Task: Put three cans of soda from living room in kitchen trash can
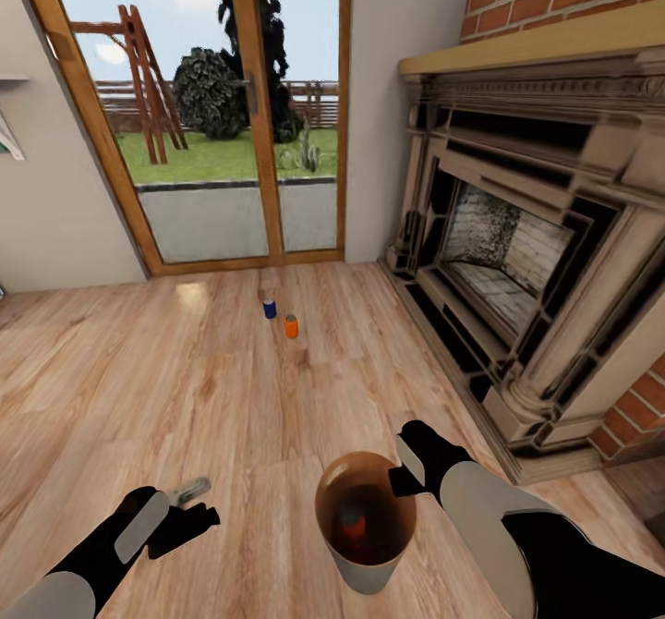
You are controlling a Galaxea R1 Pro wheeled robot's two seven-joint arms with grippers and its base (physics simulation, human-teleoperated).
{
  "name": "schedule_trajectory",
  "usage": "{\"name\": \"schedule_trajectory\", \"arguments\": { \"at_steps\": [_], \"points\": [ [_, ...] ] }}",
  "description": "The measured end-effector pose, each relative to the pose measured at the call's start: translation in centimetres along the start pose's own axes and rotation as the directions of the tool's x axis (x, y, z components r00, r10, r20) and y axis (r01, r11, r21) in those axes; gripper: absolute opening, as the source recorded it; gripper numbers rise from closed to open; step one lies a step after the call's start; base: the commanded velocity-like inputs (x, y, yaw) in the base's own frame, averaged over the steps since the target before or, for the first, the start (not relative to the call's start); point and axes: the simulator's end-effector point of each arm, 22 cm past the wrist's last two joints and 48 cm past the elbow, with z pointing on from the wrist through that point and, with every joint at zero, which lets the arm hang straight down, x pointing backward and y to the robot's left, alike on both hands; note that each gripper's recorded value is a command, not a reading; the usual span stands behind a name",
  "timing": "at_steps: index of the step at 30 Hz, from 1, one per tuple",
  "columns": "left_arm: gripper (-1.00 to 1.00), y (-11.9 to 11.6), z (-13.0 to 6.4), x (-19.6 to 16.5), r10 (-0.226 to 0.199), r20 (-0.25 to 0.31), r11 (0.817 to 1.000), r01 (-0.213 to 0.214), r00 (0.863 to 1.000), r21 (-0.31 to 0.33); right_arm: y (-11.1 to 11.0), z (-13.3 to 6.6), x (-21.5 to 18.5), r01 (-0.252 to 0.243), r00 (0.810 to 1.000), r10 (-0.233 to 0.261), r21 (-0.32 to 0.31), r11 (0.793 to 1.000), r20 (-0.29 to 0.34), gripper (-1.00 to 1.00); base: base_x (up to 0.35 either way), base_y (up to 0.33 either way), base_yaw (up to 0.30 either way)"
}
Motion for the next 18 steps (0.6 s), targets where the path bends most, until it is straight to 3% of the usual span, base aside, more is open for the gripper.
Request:
{"name": "schedule_trajectory", "arguments": {
  "at_steps": [18],
  "points": [
    [1.00, 0.24, 0.02, 0.02, 0.004, 0.000, 1.000, -0.004, 1.000, -0.010, -0.91, 0.02, -0.19, -0.007, 1.000, 0.007, 0.012, 1.000, 0.004, -1.00, 0.344, 0.000, 0.000]
  ]
}}
